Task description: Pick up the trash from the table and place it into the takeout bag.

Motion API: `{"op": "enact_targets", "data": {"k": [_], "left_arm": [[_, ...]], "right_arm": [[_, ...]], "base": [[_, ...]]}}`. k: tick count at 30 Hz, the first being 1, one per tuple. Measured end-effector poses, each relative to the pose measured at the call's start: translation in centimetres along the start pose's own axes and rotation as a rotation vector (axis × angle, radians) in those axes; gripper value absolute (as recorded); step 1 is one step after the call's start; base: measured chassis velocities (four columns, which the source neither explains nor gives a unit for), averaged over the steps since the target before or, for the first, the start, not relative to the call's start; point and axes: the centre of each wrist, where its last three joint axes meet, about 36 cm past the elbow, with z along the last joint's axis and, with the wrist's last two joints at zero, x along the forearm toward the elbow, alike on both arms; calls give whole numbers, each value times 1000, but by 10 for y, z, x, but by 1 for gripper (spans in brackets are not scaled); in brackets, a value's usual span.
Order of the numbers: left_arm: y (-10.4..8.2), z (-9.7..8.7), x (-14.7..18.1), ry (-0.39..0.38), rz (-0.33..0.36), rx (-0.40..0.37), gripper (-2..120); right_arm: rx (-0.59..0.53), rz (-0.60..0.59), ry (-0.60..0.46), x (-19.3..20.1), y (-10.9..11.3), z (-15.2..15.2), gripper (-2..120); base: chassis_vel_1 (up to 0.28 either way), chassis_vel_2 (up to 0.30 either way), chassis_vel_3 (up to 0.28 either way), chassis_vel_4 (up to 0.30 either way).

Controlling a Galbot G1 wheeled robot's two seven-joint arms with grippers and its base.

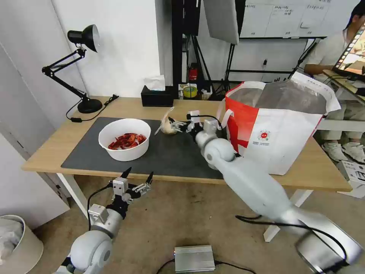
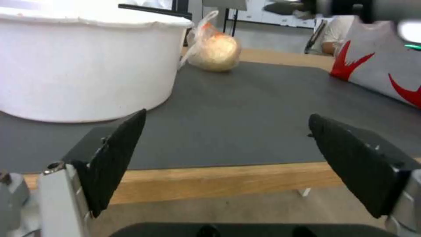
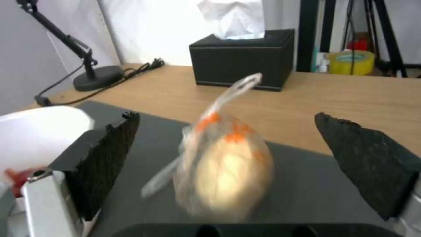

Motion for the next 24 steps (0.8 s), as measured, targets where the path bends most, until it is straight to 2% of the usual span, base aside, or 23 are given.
{"op": "enact_targets", "data": {"k": [5,11,24], "left_arm": [[-4,2,-1,2,2,0,100],[-9,6,1,5,1,1,100],[-15,6,3,2,-1,7,100]], "right_arm": [[-28,-16,10,-34,0,-22,100],[-45,-25,34,-49,0,-36,100],[-70,-3,165,-65,-3,-23,100]], "base": [[0,0,0,0],[0,0,0,0],[0,0,0,0]]}}
